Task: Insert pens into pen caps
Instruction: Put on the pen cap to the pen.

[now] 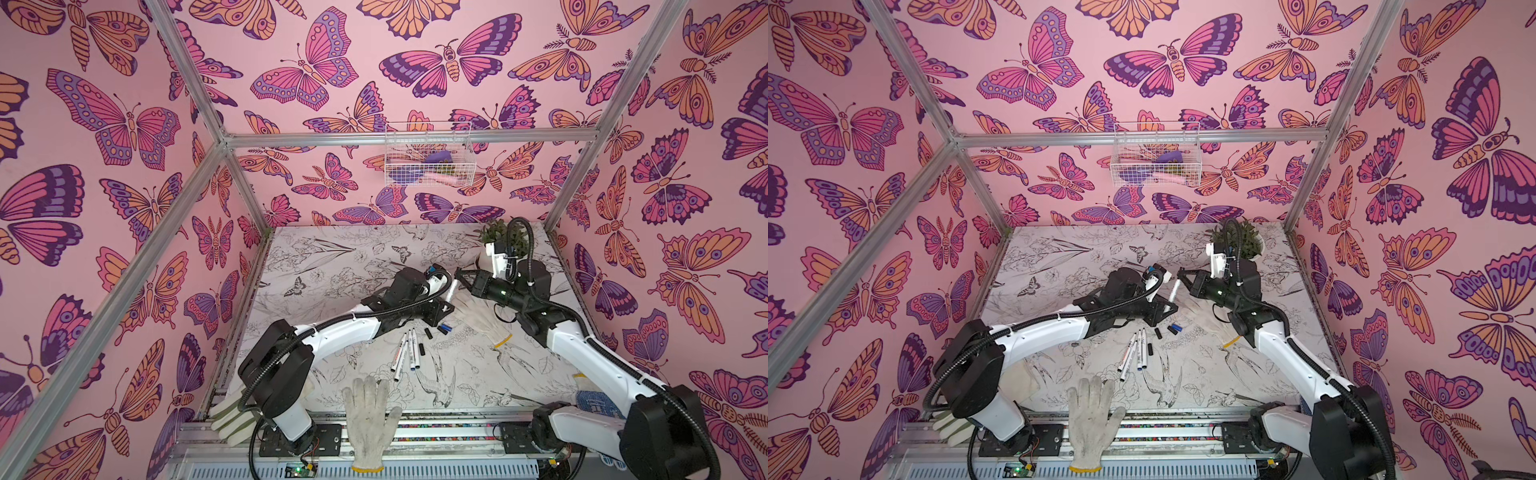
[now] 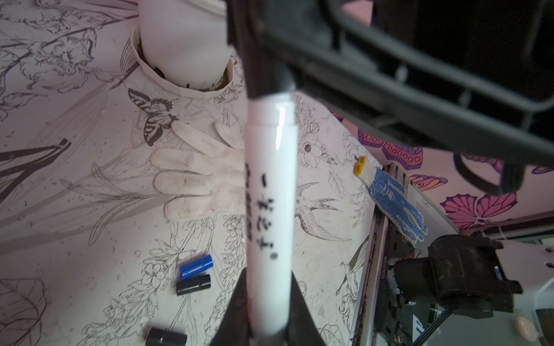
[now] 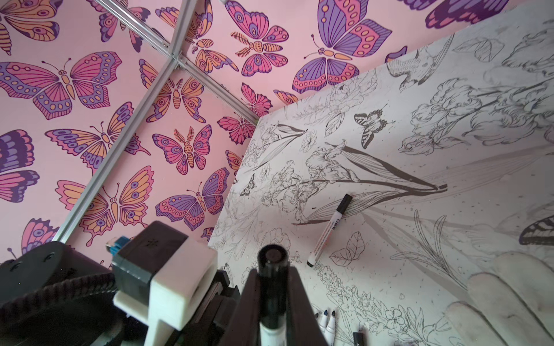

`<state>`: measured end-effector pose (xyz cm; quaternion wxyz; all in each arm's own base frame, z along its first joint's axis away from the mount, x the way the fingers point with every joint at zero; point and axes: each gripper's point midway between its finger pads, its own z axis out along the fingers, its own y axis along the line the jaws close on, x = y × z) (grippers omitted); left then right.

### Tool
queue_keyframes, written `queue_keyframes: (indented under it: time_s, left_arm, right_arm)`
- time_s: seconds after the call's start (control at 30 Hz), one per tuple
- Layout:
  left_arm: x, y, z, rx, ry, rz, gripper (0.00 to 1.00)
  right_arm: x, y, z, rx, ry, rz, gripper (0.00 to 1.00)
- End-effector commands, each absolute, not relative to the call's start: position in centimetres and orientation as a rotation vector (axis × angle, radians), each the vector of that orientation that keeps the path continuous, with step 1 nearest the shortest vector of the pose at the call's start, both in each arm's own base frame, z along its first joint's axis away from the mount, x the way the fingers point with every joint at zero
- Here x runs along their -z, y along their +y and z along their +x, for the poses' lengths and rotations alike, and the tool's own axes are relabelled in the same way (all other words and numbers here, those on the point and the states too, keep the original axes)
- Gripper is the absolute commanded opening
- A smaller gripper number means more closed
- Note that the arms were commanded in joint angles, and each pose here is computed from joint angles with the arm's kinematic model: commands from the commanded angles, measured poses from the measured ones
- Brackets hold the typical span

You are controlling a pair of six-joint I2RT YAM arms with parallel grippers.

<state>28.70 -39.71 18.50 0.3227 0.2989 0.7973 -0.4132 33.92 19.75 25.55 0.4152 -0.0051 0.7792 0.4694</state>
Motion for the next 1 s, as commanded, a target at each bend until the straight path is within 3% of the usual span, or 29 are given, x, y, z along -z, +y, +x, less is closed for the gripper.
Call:
queue_keyframes:
  time_s: [0.0, 0.47, 0.97]
  left_arm:
    - [-21.3, -40.6, 31.3, 1.136, 2.001, 0.686, 0.0]
    - [-25.1, -42.1, 33.9, 1.206, 1.918, 0.533, 0.0]
    - [-27.1, -40.9, 36.5, 1.074, 1.882, 0.401, 0.0]
  right_arm:
    - [-27.1, 19.6, 33.6, -1.192, 1.894, -0.013, 0.0]
    - [-25.3, 20.7, 31.9, -1.243, 1.954, -0.12, 0.0]
    - [-24.6, 20.7, 30.5, -1.216, 2.007, -0.208, 0.0]
